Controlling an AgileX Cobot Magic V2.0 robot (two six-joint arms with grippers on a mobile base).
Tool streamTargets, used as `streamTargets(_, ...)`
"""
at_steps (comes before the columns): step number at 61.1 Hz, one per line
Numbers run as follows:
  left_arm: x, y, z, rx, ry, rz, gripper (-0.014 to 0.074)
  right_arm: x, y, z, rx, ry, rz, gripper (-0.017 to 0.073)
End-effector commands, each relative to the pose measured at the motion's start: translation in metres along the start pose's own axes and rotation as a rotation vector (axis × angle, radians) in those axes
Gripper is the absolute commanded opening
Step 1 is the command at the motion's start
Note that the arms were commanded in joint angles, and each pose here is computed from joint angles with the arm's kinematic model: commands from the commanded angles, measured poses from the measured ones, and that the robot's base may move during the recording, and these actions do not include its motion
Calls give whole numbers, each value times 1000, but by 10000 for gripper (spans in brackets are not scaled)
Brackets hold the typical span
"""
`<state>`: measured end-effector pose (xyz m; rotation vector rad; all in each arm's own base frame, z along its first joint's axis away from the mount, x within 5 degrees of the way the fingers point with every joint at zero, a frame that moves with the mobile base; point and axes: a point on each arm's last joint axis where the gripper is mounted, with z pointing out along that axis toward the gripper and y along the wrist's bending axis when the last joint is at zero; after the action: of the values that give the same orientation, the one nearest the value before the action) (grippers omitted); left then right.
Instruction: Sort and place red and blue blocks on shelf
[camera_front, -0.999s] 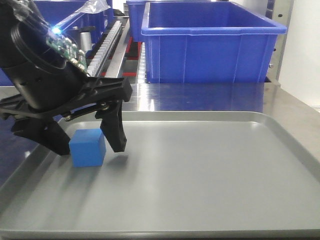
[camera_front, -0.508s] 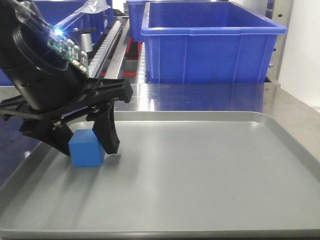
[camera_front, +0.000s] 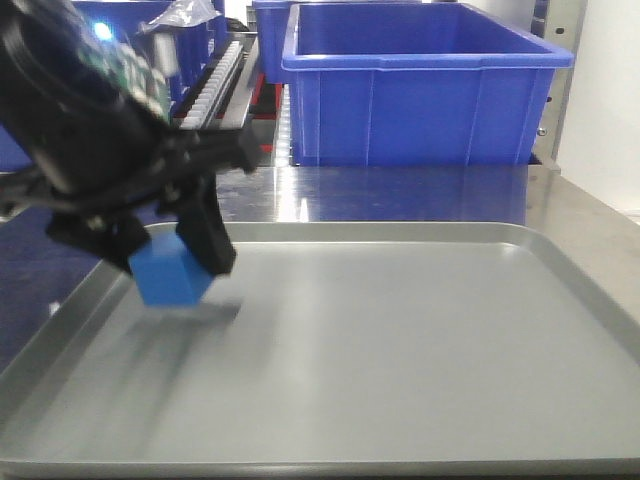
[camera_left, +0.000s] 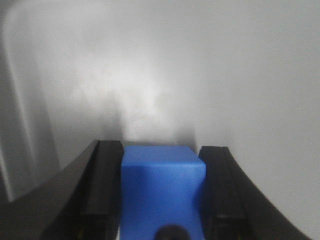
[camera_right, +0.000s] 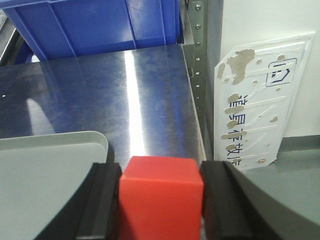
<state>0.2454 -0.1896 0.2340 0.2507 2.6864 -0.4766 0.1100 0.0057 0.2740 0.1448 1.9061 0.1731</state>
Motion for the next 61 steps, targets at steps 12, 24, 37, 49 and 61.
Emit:
streamTargets(12,-19,0,-71,49,-281,55,123,-18,3,-4,-17,-125,-13,56)
streamTargets(24,-22,24,-123,-10,-446,57,123,-18,3,-4,-17,-125,-13,56)
streamTargets(37,-5,58,-175,-138,-612,55,123,-18,3,-4,-17,-125,-13,56)
streamTargets(49,32,86,-195,-232,-712,9,123,-18,3,-4,-17,-125,-13,56)
streamTargets(61,73,103,-196,-302,-756,-17,123,-18,3,-4,-17,-125,-13,56)
